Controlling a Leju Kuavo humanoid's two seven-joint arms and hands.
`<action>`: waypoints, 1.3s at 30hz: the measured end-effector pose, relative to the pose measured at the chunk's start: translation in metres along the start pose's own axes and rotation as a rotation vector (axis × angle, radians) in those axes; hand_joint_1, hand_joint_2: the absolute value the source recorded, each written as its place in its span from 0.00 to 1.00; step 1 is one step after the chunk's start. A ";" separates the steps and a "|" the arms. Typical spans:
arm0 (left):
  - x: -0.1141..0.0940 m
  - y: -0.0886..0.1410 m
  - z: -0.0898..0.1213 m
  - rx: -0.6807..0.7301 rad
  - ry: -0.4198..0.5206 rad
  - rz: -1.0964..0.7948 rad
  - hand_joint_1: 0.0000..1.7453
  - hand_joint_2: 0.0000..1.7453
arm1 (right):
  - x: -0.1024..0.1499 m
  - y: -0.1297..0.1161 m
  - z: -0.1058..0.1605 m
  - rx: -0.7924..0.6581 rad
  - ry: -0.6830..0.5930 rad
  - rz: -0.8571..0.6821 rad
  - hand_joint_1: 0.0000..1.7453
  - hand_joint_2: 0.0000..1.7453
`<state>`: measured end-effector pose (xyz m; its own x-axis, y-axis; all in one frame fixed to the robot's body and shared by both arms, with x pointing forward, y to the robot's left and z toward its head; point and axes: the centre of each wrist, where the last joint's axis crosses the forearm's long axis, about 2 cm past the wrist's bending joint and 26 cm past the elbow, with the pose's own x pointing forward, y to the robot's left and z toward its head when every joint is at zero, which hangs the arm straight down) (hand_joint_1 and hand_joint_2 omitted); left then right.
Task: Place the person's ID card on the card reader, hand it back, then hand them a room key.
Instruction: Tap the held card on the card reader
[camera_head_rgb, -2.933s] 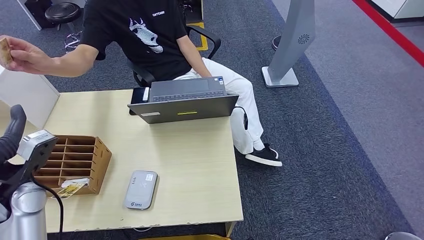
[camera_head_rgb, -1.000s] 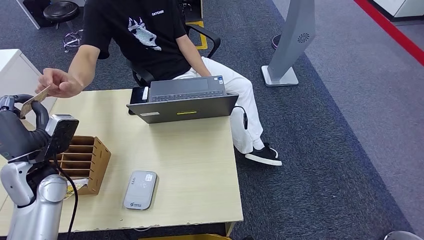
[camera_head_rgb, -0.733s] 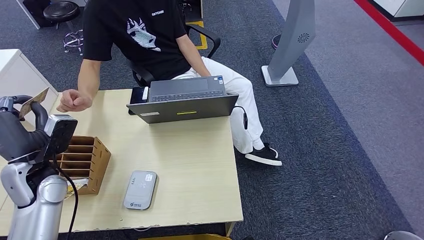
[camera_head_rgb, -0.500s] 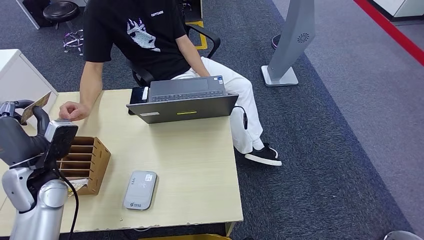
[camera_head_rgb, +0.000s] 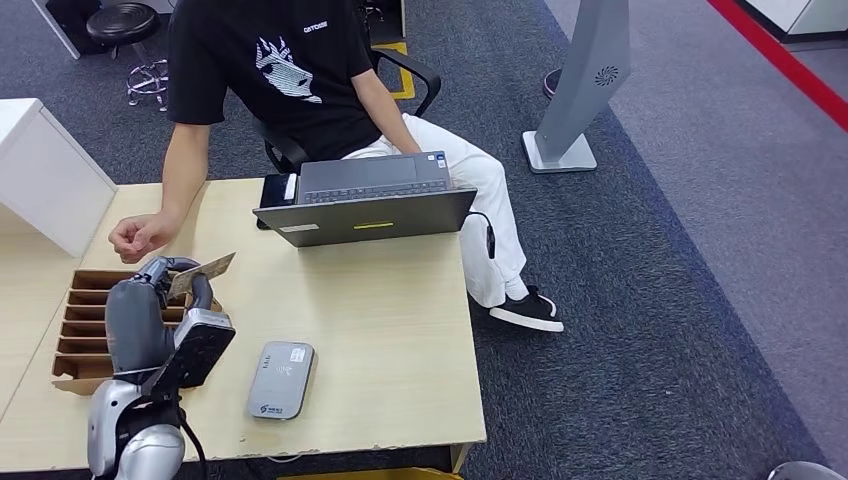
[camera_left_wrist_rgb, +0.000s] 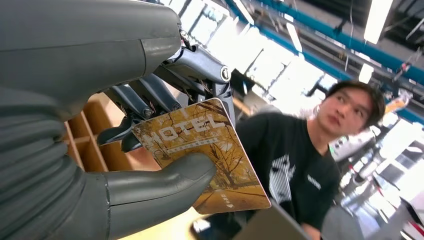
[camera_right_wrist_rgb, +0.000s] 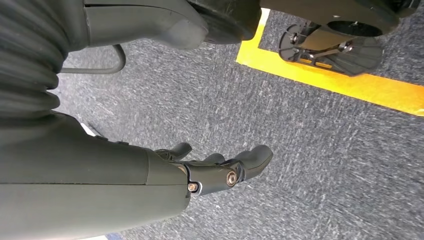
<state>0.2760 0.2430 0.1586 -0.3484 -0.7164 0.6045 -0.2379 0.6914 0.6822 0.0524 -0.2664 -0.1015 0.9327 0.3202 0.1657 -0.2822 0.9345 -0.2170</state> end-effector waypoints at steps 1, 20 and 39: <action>0.002 -0.003 0.004 -0.022 0.004 0.025 1.00 1.00 | 0.000 0.000 0.000 0.002 -0.006 0.001 0.00 1.00; -0.004 -0.022 0.054 -0.238 0.142 0.145 1.00 1.00 | -0.002 0.002 -0.004 0.007 -0.011 -0.009 0.00 1.00; -0.031 -0.061 0.090 -0.420 0.357 0.207 1.00 1.00 | 0.005 0.000 -0.006 0.025 -0.015 0.028 0.00 1.00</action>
<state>0.2192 0.2316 0.0617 -0.0054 -0.6083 0.7937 0.2078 0.7757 0.5959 0.0587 -0.2655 -0.1069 0.9209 0.3485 0.1744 -0.3139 0.9286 -0.1981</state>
